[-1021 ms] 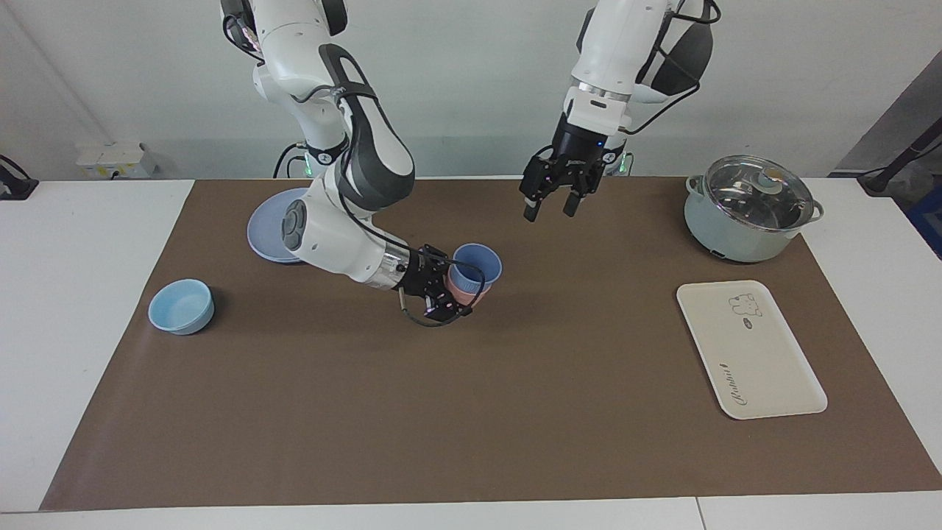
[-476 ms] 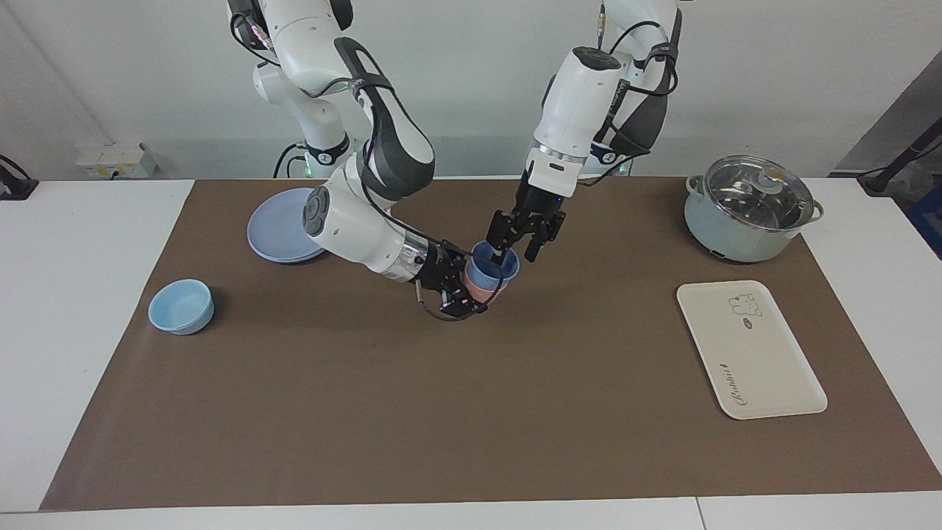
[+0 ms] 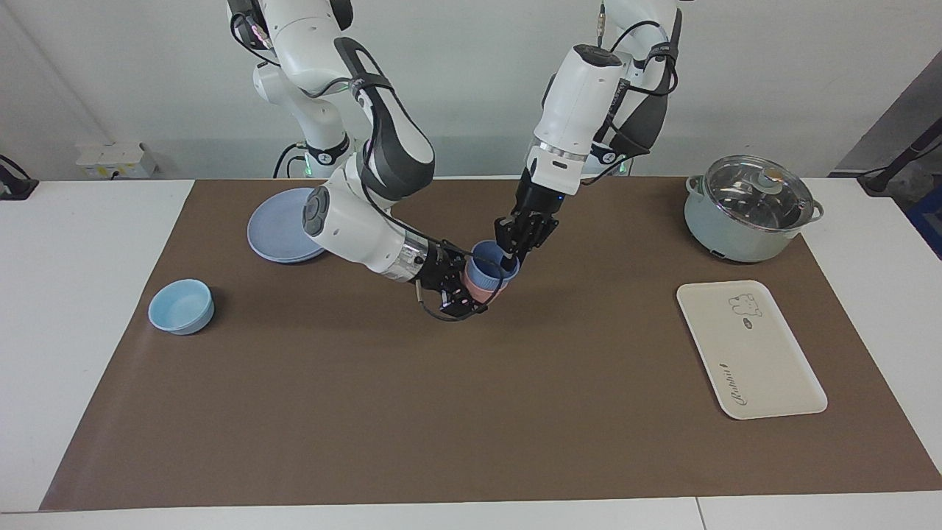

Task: Place cup on tray
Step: 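Grasp the blue cup with the left gripper and pull it out, then carry the blue cup to the tray while the right gripper lowers pink cup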

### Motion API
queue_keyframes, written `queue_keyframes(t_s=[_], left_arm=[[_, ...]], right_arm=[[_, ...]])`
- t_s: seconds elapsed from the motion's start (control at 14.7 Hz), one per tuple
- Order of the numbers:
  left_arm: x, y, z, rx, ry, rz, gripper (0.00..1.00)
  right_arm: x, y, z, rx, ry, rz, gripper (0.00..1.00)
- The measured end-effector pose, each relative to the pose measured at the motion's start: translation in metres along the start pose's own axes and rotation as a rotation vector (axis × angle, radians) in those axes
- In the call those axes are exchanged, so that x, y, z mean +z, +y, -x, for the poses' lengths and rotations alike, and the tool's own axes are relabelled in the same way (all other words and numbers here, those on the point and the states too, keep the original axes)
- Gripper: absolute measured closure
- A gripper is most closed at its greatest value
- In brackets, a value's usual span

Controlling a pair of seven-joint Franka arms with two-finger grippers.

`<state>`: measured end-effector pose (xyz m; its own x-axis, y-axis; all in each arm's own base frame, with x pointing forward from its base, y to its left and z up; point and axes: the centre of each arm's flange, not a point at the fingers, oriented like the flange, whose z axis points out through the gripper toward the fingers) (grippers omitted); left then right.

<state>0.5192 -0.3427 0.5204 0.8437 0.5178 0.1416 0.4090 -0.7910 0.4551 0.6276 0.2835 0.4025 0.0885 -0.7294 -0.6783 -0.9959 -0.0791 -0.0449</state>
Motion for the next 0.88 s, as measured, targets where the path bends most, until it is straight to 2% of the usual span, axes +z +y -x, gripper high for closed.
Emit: queue_keyframes(t_s=[0.34,0.61,0.75,0.88], left_arm=[[-0.012,0.006,-0.003,-0.021,-0.007,-0.009,0.94],[-0.093,0.018,-0.023,-0.040,-0.010,-0.037,0.94],[-0.134,0.008,-0.041,-0.068,-0.006,-0.068,0.94],[-0.153,-0.016,-0.070,-0.077,0.002,-0.107,0.94]], right_arm=[[-0.002,-0.001,0.001,-0.002,0.000,-0.007,0.22],[0.000,0.000,0.003,-0.005,-0.001,-0.003,0.22],[-0.001,0.000,0.002,-0.004,-0.001,-0.004,0.22],[-0.006,-0.003,-0.004,0.005,0.001,-0.012,0.22]])
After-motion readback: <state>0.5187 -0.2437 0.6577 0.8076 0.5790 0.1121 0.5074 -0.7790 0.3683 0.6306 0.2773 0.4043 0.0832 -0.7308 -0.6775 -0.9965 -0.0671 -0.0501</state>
